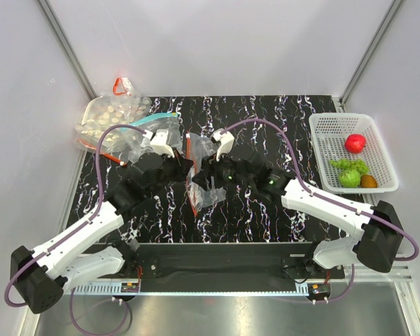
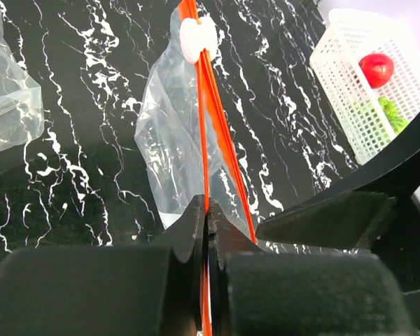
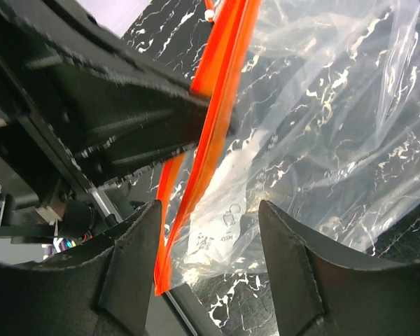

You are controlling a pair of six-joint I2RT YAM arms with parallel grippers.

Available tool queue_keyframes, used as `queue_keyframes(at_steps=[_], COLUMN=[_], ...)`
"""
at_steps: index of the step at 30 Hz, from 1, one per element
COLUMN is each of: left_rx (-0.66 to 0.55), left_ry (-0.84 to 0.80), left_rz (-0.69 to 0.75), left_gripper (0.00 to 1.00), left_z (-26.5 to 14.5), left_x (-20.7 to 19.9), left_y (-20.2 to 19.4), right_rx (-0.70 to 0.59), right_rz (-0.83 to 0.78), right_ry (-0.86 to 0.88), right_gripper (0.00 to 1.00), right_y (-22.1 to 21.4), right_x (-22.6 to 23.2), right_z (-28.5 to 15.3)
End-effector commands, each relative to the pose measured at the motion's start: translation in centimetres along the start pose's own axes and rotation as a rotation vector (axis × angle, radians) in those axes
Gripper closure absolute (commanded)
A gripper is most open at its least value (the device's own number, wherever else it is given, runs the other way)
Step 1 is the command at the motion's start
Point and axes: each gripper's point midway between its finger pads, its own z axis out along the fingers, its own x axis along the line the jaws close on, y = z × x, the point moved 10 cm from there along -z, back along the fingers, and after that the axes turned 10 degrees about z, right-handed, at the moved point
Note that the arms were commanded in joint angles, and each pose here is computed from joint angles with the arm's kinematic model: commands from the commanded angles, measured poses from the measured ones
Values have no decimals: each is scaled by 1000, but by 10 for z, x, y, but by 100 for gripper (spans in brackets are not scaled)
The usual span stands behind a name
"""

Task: Place the food in the zip-top bag and seal the zipper
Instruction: Open the zipper of the food storage bag at the center of the board.

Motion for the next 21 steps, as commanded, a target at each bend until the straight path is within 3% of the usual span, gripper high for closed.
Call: queue_keyframes(at_steps=[1,8,12,16,21], left_rx=[-78,-71,-66,-80,-38], left_ry=[-3,38,116,213,363], left_rz=[15,70,125,170,263], left_gripper=[100,100,100,100,100], left_z=[-9,-15,-21,-28,-36], left_x=[-8,-19,-22,-21,-28], left_y=[22,27,35,48,62], right_rx=[-54,-76,-113,-124,-139], right_rz=[-17,-1,31,48,108], right_ry=[13,-65,-130,-136,-181], right_gripper=[36,43,72,88,100], right_y=[20,25,31,31,26], right_x=[11,7,5,5,-3], right_z=[-2,2,1,-1,3])
